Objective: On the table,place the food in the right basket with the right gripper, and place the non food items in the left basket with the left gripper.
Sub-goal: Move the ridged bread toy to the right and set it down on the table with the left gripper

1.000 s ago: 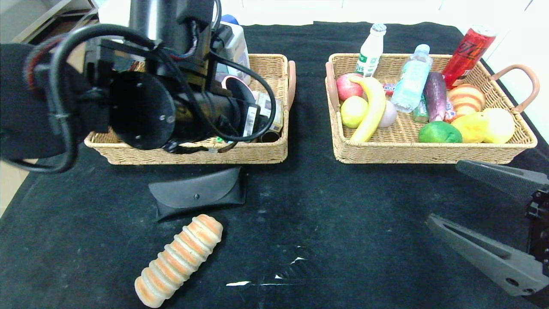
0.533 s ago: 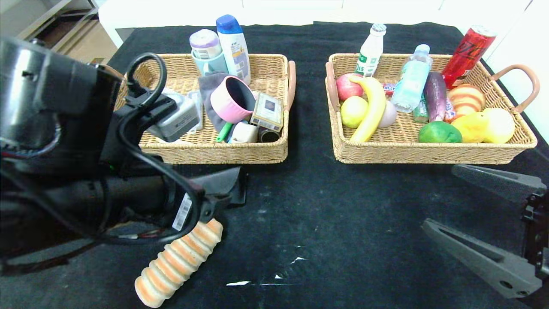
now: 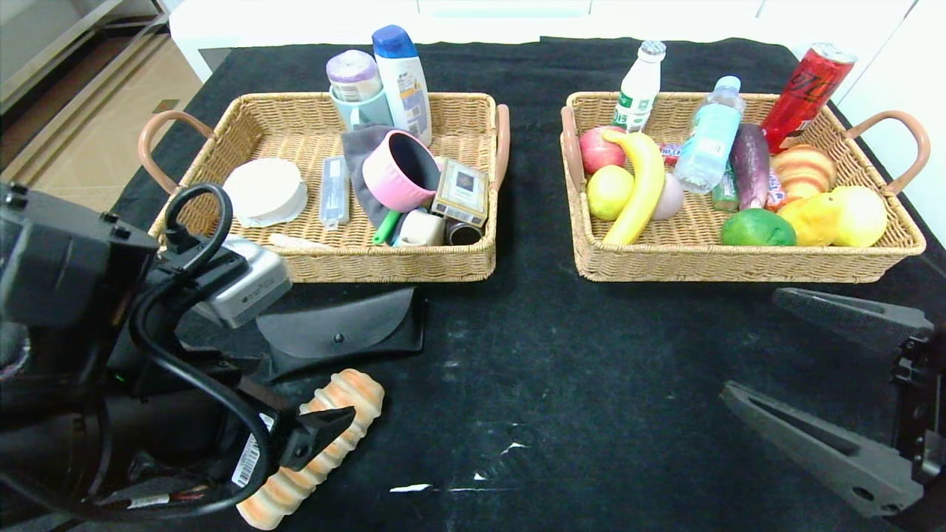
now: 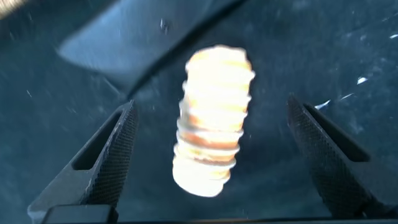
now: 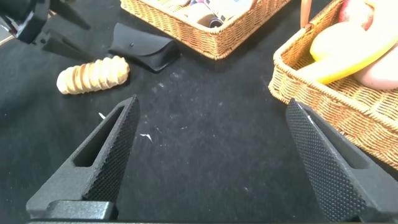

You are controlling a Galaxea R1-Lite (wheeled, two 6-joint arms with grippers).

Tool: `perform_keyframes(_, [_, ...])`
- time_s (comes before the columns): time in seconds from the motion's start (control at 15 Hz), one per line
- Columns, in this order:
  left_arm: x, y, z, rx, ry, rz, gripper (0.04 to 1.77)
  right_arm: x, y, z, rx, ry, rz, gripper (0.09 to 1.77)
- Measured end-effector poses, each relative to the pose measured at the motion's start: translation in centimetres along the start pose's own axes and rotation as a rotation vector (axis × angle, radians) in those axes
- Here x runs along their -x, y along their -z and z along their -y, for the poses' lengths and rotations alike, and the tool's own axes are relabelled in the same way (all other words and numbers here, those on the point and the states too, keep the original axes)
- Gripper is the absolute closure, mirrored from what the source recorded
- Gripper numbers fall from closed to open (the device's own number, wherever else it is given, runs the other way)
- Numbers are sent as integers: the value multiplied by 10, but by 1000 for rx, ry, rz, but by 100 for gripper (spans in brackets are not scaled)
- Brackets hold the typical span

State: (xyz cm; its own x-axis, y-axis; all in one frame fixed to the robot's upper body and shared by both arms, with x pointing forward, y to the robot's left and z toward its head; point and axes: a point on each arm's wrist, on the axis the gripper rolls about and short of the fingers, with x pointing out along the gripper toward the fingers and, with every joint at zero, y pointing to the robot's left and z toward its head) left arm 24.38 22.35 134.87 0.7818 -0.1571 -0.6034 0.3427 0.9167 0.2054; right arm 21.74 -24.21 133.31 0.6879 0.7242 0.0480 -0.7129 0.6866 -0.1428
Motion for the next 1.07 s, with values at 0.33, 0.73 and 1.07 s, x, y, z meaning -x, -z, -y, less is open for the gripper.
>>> perform_keyframes(0.33, [-10, 9, -1, 21, 23, -108, 11, 0, 1, -2, -2, -13, -3, 15])
perform_keyframes(0.73, [-29, 17, -2, 29, 7, -182, 10, 0, 2, -3, -2, -17, -5, 15])
perform_keyframes(1.07, [-43, 19, 0, 25, -4, -232, 10, 0, 2, -3, -3, -19, -6, 15])
